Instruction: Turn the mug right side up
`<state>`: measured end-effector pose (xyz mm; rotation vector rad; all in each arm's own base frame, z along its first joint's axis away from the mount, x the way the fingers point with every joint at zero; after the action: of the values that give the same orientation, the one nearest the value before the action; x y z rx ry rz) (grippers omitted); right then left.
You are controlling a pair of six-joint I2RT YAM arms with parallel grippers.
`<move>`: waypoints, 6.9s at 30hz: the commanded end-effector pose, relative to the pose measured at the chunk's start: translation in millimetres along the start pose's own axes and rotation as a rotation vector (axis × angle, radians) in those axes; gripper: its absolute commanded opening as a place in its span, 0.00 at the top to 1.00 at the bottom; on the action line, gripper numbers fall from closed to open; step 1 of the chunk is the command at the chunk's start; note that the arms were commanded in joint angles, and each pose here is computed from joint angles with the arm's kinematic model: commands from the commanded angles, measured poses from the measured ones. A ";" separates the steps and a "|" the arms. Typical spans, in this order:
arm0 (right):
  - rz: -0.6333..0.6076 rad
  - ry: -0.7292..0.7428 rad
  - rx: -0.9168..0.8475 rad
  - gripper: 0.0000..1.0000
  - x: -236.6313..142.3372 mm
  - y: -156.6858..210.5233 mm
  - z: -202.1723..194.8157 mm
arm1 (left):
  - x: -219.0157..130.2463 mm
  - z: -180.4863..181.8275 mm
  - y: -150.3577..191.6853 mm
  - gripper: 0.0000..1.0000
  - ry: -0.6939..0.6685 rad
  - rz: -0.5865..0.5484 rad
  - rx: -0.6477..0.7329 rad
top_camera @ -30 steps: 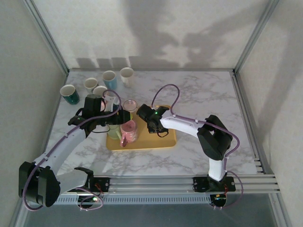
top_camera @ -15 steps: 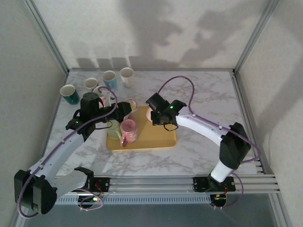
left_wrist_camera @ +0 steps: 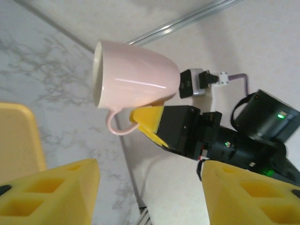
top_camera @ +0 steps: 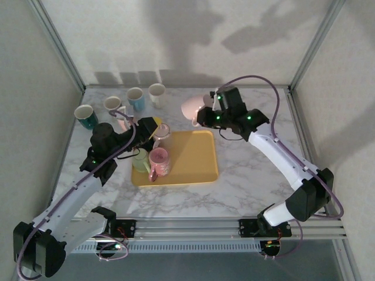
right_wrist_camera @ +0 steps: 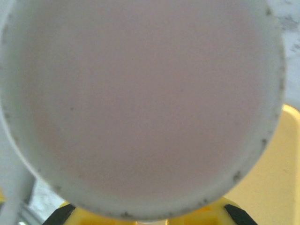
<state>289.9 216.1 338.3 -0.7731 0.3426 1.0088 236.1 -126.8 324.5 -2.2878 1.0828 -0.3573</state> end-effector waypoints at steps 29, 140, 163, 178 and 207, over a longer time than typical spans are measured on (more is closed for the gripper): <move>0.018 -0.769 0.167 1.00 -36.8 -33.0 55.3 | 66.1 -42.5 -12.5 0.38 0.227 -0.106 -0.062; 0.180 0.075 -0.269 0.36 -26.6 26.8 -39.0 | -70.1 197.5 -93.3 1.00 -1.408 0.133 0.219; 0.174 0.104 -0.286 0.34 -17.6 27.7 -47.2 | -64.8 245.6 -64.5 0.62 -1.466 0.194 0.199; 0.144 0.137 -0.222 0.31 -25.1 28.0 -48.6 | -83.8 148.7 -68.0 0.47 -1.235 0.099 0.182; 0.371 0.088 0.289 0.28 99.8 150.1 3.3 | -66.8 96.8 14.7 0.44 -0.509 0.249 0.091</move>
<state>209.8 314.3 217.6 -0.5778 0.7038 1.2975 229.5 -40.6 233.4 -1.9647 1.0258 0.3313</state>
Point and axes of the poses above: each hand's point on the last joint's axis, 136 mm out from that joint toward the fingers, its own x axis out along the fingers, its own z axis along the line the jaws close on, y = z × x, the point moved 9 cm from there along -x, back along the fingers, and after that the axes turned 13 degrees about x, right-handed, at the moved point
